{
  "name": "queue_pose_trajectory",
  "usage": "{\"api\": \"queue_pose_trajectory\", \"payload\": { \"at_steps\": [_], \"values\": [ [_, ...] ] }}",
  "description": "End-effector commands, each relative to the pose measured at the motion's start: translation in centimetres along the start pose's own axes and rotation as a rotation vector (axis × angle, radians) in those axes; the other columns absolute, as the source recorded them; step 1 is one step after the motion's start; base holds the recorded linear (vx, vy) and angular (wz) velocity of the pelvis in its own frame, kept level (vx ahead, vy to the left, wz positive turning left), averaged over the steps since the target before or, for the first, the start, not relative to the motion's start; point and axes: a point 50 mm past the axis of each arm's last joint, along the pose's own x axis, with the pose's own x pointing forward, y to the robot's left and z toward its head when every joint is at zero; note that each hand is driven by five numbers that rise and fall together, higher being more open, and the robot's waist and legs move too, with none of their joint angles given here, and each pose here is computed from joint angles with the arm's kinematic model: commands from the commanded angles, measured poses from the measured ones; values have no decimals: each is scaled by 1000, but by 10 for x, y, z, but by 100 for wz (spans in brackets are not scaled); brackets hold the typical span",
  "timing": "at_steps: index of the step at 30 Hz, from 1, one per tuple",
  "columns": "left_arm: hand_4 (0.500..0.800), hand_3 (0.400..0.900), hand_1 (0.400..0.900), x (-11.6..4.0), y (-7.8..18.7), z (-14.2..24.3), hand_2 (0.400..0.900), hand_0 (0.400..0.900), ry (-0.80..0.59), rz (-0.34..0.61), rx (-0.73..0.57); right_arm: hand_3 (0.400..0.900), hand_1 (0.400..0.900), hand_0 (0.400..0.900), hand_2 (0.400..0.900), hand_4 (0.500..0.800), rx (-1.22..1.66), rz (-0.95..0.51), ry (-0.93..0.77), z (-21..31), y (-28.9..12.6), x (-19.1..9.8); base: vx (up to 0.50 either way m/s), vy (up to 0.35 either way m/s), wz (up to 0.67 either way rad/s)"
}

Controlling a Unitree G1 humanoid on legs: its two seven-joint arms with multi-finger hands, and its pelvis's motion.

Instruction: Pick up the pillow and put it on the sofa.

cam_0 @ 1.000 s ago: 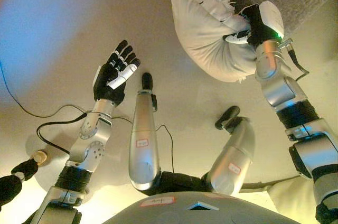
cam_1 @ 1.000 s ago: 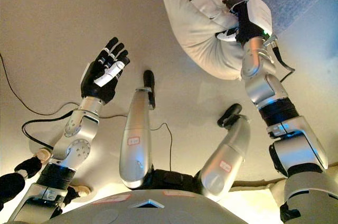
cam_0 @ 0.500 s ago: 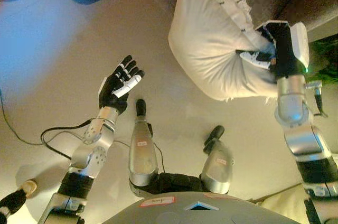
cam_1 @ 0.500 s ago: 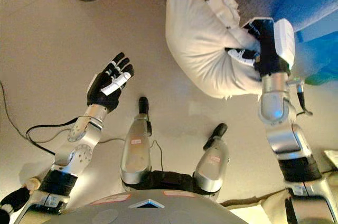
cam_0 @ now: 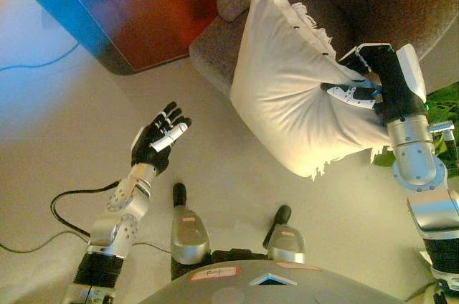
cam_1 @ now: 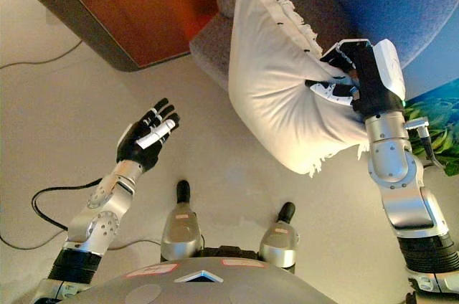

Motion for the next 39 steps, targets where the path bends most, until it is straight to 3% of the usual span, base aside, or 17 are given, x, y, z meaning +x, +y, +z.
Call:
{"api": "queue_pose_trajectory", "payload": {
  "at_steps": [1,13,21,22,23,28,32,39],
  "values": [
    [800,900,900,0,-3,26,900,900,-93,-80,99,400,400,400,400,500,-23,-242,-241,42,-65,27,117,-91,16],
    [800,900,900,-13,11,39,900,900,-22,-159,230,400,400,400,400,500,-164,-252,179,-25,-94,102,131,-85,19],
    [800,900,900,-19,21,42,900,900,35,-178,276,400,400,400,400,500,-172,-351,521,-50,-137,120,140,-86,10],
    [800,900,900,-21,22,42,900,900,41,-180,281,471,471,471,471,542,-194,-383,562,-55,-144,117,191,-116,6],
    [800,900,900,-21,23,42,900,900,48,-178,284,900,900,900,900,800,-190,-403,615,-59,-151,114,94,-72,3],
    [800,900,900,-20,23,51,900,900,31,-200,298,900,900,900,900,800,-148,-561,732,-56,-164,116,12,-96,3],
    [800,900,900,-20,20,53,900,900,33,-216,303,900,900,900,900,800,-186,-606,770,-50,-173,116,-20,-48,-2],
    [800,900,900,-22,16,48,900,900,37,-205,291,900,900,900,900,800,-228,-719,610,-30,-175,124,-3,-1,-10]
  ]
}}
